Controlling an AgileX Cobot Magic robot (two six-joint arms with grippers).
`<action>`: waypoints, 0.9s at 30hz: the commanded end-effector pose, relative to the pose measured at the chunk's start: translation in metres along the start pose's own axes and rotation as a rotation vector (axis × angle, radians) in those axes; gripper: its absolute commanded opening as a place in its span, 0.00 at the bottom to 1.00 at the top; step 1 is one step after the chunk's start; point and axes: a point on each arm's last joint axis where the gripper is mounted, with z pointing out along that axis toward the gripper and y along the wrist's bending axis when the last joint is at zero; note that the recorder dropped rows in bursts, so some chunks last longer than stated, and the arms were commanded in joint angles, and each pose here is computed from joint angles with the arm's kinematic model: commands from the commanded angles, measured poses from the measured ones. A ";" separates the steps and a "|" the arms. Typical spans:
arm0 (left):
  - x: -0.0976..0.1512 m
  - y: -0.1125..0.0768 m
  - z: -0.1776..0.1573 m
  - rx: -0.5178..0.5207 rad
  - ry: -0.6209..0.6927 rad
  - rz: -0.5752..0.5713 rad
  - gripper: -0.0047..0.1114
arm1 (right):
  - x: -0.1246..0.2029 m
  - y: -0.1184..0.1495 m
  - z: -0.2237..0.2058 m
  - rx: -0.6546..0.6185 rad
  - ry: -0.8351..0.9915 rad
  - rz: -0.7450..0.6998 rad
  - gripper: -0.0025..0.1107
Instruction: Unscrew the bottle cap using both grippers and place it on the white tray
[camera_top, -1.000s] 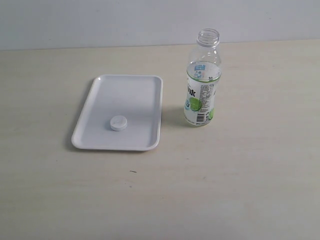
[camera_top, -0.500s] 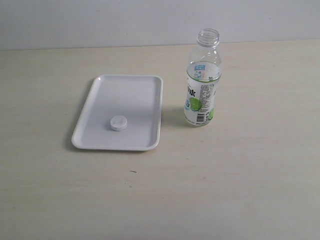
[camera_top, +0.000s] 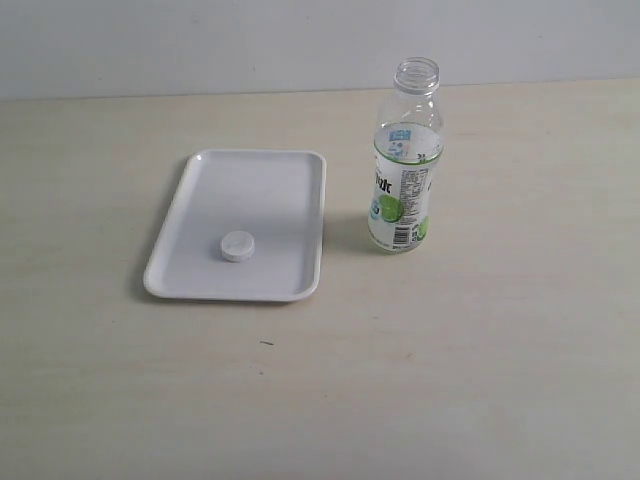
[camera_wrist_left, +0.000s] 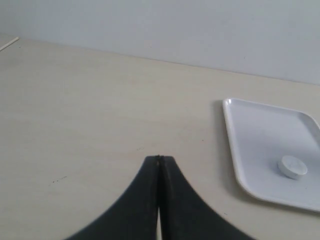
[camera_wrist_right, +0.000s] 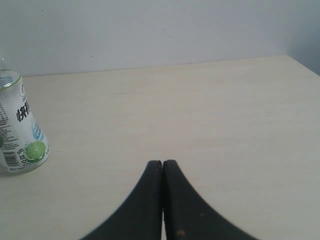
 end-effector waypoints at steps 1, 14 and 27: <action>0.000 0.000 0.000 0.004 -0.009 -0.009 0.04 | 0.000 0.000 0.000 0.004 -0.009 -0.006 0.02; 0.000 -0.002 0.000 0.041 -0.003 0.004 0.04 | 0.000 0.000 0.000 0.004 -0.009 -0.006 0.02; 0.000 -0.002 0.000 0.043 -0.003 0.005 0.04 | 0.000 0.000 0.000 0.004 -0.009 -0.006 0.02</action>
